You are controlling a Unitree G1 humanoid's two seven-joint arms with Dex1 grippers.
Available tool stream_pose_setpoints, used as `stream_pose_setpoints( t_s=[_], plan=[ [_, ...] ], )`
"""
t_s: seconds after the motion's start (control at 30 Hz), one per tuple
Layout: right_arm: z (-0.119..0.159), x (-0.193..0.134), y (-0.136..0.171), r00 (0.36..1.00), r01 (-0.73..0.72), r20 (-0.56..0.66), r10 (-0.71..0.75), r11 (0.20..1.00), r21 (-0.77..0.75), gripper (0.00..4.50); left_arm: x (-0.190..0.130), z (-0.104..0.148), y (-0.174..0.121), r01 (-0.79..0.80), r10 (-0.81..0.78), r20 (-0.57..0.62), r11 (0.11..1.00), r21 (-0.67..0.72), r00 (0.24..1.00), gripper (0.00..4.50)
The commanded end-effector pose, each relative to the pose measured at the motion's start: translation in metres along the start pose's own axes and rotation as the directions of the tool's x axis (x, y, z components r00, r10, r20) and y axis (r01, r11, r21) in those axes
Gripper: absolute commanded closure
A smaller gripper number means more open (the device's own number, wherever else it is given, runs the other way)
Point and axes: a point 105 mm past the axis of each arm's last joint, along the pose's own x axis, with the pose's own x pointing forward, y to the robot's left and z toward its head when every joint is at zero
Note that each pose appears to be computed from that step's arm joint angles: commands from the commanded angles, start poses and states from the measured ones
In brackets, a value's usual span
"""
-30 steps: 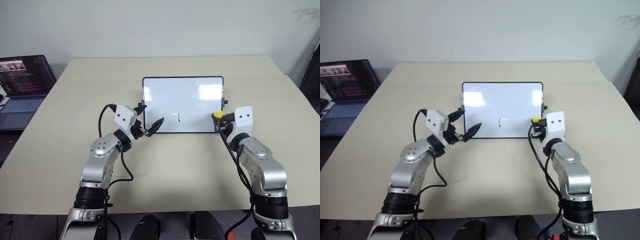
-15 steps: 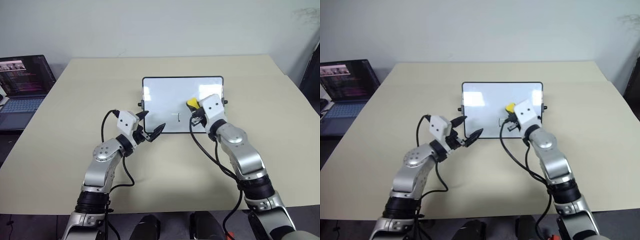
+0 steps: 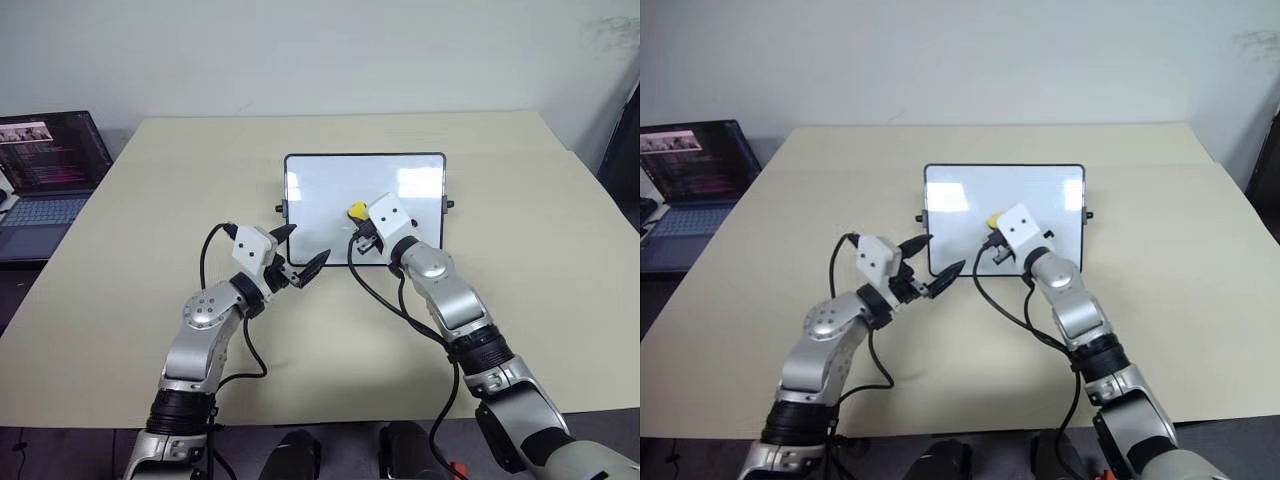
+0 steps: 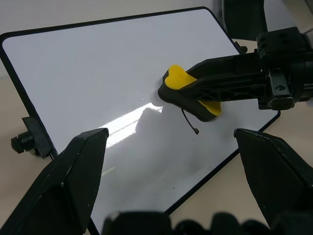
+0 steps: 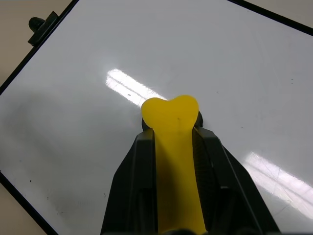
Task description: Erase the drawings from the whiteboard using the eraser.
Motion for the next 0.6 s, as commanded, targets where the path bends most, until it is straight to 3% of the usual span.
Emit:
stream_pose_setpoints(
  t_s=[0.03,0.33,0.6],
  plan=[
    [-0.009,-0.002,-0.004,0.999,0.021,-0.041,-0.022,0.999,-0.024,3.67,-0.002,0.017,0.003,-0.014,0.012,0.045,0.999,0.039,0.999,0.0],
    [-0.021,-0.013,-0.001,0.997,0.011,-0.081,-0.013,1.0,-0.023,3.67,-0.001,0.02,0.006,-0.02,0.017,0.049,0.999,0.046,0.999,0.0],
    [-0.037,-0.023,0.015,0.99,-0.105,-0.117,0.085,0.977,-0.183,3.67,-0.003,0.021,0.009,-0.042,0.039,0.055,0.998,0.05,0.998,0.0]
  ],
)
